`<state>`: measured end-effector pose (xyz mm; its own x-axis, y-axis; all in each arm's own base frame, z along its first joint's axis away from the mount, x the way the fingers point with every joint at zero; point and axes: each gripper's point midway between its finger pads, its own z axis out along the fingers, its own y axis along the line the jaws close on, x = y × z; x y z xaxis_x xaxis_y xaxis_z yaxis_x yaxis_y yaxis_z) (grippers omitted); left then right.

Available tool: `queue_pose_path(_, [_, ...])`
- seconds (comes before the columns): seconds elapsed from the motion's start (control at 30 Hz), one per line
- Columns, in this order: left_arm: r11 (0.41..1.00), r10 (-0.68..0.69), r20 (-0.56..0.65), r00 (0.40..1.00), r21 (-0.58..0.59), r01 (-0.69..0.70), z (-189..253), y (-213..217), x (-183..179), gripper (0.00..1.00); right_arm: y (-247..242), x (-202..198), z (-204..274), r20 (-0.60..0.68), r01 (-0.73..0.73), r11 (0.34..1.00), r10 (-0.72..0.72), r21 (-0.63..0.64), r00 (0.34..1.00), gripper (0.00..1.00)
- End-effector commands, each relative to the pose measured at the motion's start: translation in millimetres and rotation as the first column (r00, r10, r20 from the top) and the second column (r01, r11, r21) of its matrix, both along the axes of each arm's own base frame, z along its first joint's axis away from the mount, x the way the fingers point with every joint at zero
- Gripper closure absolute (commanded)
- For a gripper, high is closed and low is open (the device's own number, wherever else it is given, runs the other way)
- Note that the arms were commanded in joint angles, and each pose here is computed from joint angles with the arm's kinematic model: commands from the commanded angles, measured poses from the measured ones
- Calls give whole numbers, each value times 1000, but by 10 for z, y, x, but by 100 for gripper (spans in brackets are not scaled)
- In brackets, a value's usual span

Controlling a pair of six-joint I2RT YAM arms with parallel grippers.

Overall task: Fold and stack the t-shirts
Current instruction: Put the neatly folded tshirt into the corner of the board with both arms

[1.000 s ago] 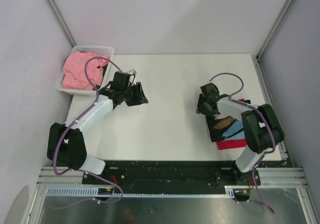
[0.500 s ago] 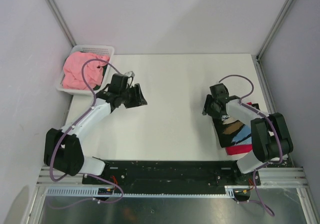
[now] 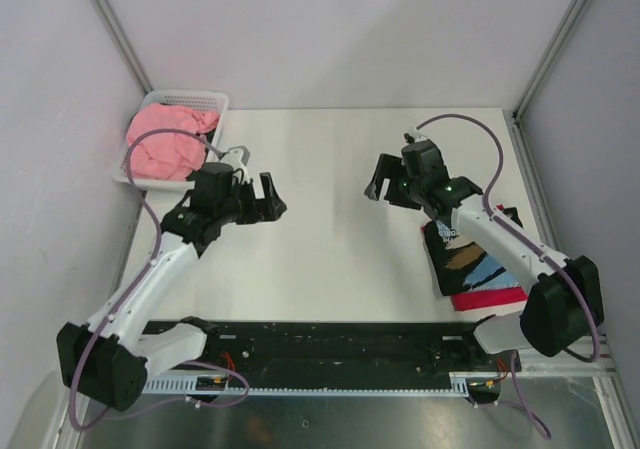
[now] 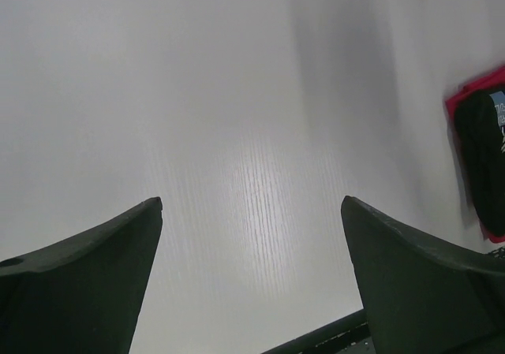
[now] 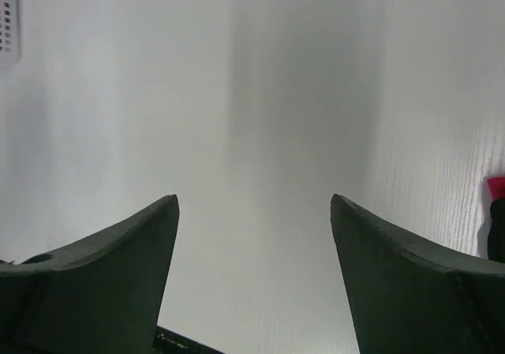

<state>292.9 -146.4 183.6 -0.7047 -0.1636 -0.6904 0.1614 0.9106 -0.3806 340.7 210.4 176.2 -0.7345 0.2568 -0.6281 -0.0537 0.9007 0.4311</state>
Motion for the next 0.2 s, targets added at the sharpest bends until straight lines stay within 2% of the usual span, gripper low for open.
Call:
queue_pose_path(0.0, [998, 27, 86, 996, 49, -32, 113, 186, -73, 1, 15, -99, 342, 45, 16, 999, -18, 50, 999, 15])
queue_pose_path(0.17, [997, 36, 84, 996, 61, -41, 41, 232, -132, 1, -19, -175, 410, 57, 24, 999, -26, 42, 998, 11])
